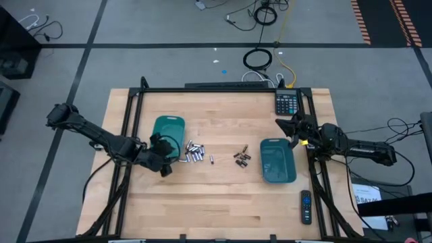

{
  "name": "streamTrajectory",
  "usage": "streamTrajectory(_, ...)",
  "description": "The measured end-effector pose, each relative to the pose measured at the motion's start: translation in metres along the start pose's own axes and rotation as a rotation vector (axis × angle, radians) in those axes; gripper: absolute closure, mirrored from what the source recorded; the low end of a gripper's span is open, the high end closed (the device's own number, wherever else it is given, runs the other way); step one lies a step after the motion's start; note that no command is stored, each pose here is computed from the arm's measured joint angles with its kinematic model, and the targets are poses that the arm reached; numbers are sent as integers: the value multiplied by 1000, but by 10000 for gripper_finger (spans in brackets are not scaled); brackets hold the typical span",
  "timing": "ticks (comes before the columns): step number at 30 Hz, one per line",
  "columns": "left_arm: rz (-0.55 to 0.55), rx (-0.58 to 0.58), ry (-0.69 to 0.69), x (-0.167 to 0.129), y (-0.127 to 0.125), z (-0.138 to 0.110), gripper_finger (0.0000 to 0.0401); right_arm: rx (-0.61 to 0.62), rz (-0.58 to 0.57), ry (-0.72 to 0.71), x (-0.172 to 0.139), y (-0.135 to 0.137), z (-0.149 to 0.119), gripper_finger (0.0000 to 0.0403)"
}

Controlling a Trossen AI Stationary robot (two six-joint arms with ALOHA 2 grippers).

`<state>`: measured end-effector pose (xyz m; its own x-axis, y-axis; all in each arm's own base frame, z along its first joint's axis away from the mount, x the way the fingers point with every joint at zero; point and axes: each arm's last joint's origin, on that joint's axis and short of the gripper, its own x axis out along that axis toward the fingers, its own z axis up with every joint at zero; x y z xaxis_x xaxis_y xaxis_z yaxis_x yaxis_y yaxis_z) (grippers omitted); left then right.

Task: Sort batteries
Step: Put the silver battery into the green bin

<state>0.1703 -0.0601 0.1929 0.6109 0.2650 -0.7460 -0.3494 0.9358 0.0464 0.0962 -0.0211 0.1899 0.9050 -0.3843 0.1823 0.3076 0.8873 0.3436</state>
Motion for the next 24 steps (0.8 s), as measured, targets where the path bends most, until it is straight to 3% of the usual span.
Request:
streamTrajectory(7,55,67,126,6,-2,-14,217,-57,-18,60,8,5,9,394)
streamTrajectory(13,169,172,279,9,6,-28,217,-100,-54,199,25,15,24,390)
streamTrajectory(19,203,133,321,5,10,-30,217,-173,-72,375,53,32,17,390)
streamTrajectory(24,177,70,283,-8,1,-11,217,-291,-88,540,81,56,5,390)
